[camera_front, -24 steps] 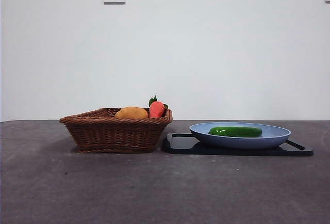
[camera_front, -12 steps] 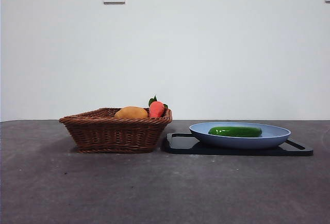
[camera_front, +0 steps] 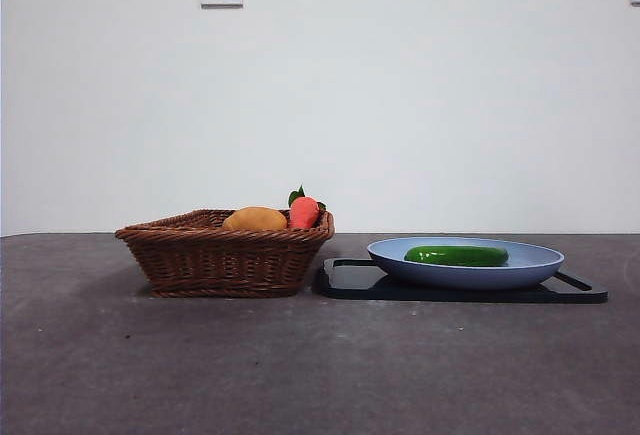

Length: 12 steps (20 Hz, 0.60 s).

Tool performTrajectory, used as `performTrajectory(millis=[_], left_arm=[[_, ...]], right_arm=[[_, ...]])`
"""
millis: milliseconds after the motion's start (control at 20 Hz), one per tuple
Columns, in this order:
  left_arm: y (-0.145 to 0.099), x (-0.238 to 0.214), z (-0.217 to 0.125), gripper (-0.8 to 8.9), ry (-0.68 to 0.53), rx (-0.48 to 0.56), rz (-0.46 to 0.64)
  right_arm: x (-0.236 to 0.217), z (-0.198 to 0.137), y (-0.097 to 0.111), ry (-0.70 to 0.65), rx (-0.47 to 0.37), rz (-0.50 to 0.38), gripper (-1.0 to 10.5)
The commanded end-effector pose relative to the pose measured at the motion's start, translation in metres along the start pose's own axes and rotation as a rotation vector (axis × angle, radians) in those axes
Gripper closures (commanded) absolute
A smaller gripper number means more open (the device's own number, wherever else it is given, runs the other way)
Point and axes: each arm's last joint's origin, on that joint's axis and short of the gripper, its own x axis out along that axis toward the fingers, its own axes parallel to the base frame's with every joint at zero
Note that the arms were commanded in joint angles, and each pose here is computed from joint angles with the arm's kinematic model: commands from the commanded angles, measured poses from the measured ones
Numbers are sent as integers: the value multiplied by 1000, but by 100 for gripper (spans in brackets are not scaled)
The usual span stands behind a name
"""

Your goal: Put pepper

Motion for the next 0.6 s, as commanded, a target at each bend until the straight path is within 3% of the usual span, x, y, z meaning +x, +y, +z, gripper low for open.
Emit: performTrajectory(millis=[50, 250, 450, 600], left_arm=[[0, 1, -2, 805, -4, -6, 1], [0, 1, -2, 806, -4, -6, 1], [0, 1, -2, 806, -4, -6, 1], [0, 1, -2, 806, -4, -6, 1]], right_arm=[[-11, 2, -1, -104, -110, -37, 936], [-22, -12, -4, -520, -166, -69, 936], [18, -50, -23, -748, -239, -132, 936], [57, -77, -40, -880, -231, -186, 936]])
